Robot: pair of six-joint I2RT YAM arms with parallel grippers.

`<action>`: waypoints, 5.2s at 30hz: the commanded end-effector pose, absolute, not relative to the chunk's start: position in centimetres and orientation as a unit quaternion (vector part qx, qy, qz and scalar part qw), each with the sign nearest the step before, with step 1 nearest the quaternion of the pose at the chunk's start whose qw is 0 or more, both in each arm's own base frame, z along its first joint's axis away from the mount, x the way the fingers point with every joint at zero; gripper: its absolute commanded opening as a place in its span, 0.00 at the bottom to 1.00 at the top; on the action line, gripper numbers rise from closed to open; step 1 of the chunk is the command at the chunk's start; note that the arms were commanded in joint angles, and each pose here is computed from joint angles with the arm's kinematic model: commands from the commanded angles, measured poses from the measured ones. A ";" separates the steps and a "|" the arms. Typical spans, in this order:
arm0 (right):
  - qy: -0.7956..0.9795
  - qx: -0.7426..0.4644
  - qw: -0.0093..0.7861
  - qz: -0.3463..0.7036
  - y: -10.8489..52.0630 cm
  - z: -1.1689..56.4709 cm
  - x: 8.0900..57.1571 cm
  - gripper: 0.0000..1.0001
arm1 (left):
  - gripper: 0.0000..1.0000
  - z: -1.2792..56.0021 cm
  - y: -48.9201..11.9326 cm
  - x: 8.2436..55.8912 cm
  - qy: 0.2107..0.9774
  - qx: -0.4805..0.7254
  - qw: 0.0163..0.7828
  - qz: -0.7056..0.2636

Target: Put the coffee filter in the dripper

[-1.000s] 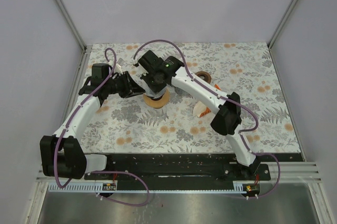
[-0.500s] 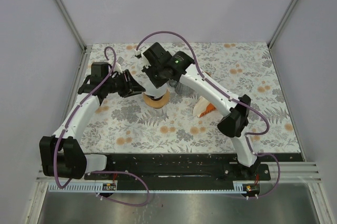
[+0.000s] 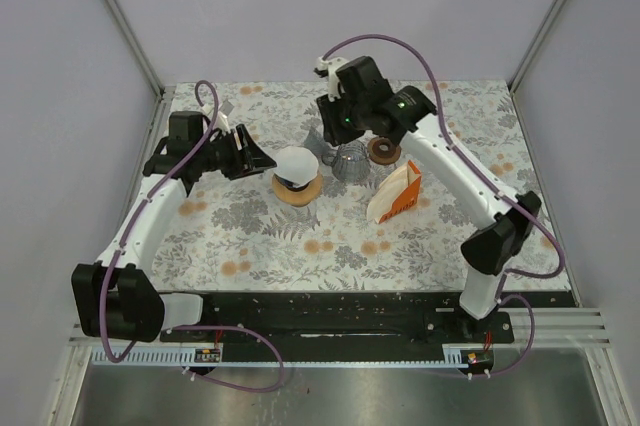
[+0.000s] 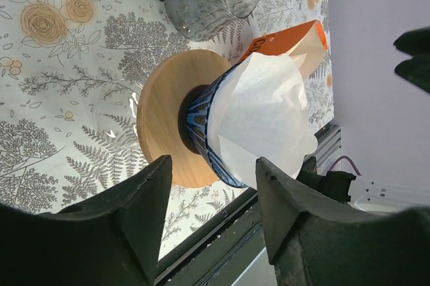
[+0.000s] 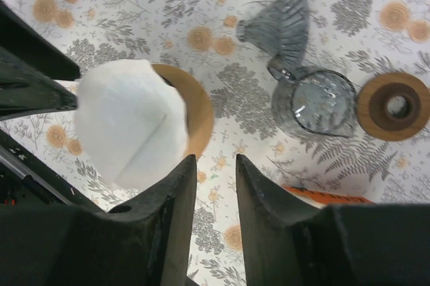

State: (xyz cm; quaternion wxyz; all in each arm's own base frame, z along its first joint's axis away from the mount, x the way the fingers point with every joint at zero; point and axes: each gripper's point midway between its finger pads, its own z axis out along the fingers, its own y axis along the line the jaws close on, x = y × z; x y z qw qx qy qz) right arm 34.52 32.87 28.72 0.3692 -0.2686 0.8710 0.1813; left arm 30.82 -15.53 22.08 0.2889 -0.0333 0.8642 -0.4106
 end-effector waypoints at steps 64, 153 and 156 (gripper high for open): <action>0.860 -0.056 0.144 0.487 49.3 8.4 31.0 0.00 | 0.78 30.0 -3.6 33.7 0.820 -0.106 0.460 -0.324; 0.793 -0.016 0.220 0.568 58.5 9.6 35.4 0.05 | 0.79 33.6 -1.3 34.0 0.803 -0.067 0.512 -0.298; 0.793 -0.058 0.237 0.557 57.0 11.3 34.2 0.10 | 0.79 33.6 -1.4 34.0 0.801 -0.068 0.513 -0.302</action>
